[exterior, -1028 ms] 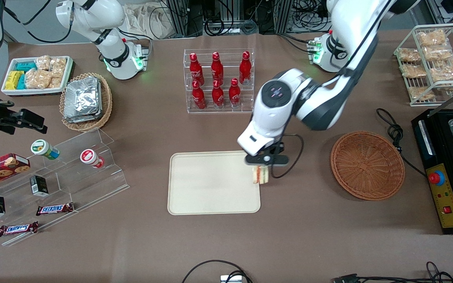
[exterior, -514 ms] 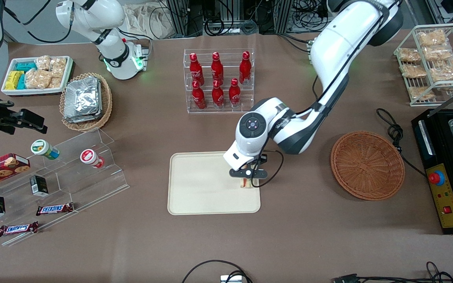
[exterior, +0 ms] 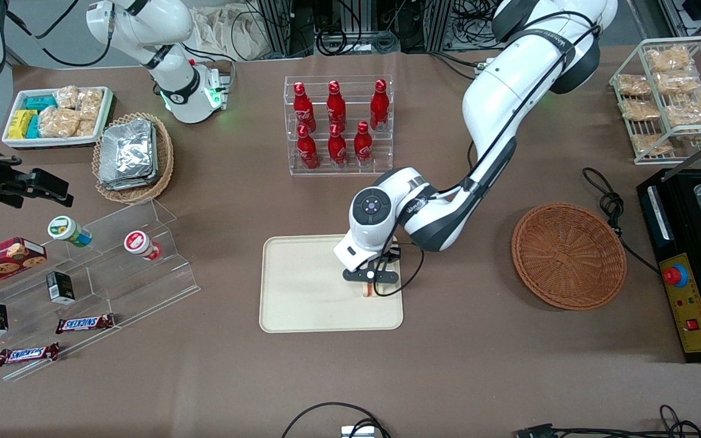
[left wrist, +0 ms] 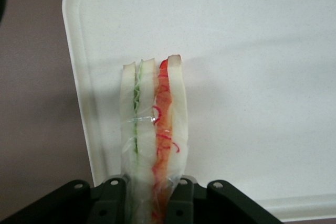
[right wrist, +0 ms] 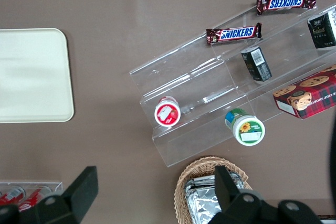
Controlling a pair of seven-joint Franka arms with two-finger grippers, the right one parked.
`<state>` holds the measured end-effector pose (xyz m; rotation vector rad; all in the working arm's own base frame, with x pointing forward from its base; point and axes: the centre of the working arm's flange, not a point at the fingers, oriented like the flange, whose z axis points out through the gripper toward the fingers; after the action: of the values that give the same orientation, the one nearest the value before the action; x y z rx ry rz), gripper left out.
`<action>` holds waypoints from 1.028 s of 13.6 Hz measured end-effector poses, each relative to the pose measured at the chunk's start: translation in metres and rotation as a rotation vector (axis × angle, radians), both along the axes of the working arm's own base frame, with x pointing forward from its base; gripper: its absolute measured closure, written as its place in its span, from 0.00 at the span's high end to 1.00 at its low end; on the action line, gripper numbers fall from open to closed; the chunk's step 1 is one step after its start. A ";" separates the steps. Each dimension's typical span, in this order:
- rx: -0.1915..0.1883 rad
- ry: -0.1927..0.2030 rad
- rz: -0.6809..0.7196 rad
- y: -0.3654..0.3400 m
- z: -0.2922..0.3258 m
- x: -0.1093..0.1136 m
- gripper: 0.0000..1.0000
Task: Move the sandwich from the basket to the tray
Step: 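Lower the sandwich onto the tray and open the left gripper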
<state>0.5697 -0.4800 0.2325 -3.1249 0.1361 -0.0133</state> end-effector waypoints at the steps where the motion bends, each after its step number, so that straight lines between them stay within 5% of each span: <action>1: 0.004 -0.004 0.000 0.000 -0.003 0.000 0.18; 6: -0.004 -0.023 0.017 -0.001 -0.012 0.001 0.27; 13: -0.002 -0.083 0.087 -0.007 -0.017 0.001 0.98; 14: -0.003 -0.089 0.102 -0.007 -0.015 0.002 1.00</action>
<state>0.5721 -0.4873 0.2178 -3.1233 -0.0238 -0.1515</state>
